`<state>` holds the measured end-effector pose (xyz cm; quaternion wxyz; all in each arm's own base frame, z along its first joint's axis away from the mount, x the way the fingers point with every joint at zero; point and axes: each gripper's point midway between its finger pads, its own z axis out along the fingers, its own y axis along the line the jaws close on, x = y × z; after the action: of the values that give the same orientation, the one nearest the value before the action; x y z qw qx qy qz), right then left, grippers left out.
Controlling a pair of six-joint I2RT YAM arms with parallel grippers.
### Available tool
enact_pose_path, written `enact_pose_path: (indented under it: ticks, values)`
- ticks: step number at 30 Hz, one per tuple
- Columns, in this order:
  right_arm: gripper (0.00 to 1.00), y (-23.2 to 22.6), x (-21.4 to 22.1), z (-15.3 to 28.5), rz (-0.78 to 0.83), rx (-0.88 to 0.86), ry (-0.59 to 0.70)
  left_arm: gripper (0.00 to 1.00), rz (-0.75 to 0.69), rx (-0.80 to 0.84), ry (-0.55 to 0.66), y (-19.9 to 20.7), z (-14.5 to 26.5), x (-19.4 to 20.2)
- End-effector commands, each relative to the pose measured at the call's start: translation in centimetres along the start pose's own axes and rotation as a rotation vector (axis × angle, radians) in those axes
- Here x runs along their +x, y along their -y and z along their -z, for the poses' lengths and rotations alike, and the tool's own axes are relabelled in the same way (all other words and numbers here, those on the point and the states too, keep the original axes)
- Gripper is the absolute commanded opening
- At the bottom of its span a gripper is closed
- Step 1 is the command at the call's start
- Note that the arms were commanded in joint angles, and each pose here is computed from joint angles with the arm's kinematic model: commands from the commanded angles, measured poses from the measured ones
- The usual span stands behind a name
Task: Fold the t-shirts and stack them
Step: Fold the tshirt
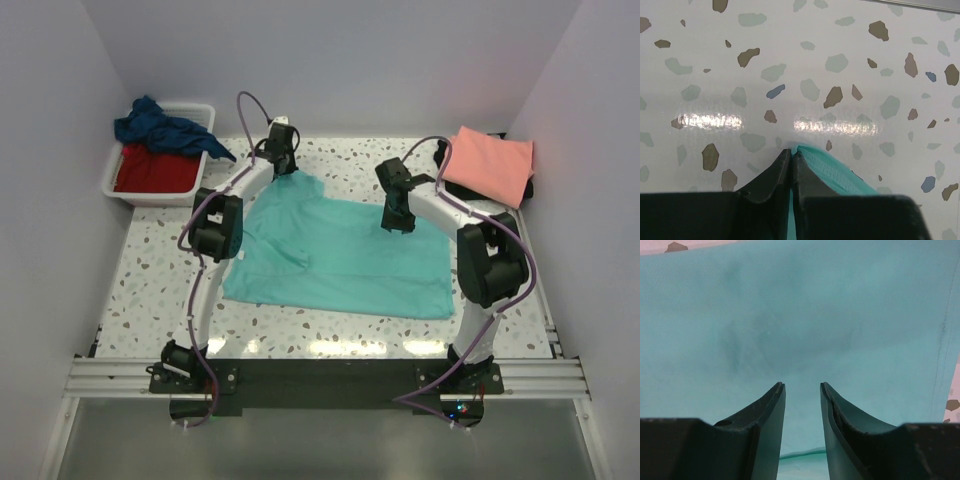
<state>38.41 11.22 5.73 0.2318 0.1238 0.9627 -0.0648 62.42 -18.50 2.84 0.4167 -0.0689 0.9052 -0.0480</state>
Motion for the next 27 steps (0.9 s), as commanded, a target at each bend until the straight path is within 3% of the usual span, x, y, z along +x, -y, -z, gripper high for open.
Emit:
enact_pose_path:
  ticks: [1,3,18,27]
  values:
    - [0.38,0.9,-1.4,0.8,-0.033,0.058,0.058,0.05,-0.008,0.004,0.021,-0.1,0.7,-1.3]
    - [0.38,1.4,-1.9,0.9,-0.049,0.074,0.071,0.0,-0.005,0.005,0.036,0.0,1.2,-1.9]
    - [0.41,9.6,-6.3,-0.8,-0.25,0.19,0.123,0.0,0.014,0.031,0.133,0.7,4.4,-6.4]
    - [0.44,11.6,-9.2,-2.8,-0.294,0.249,0.146,0.0,0.035,0.038,0.148,0.8,5.7,-7.3]
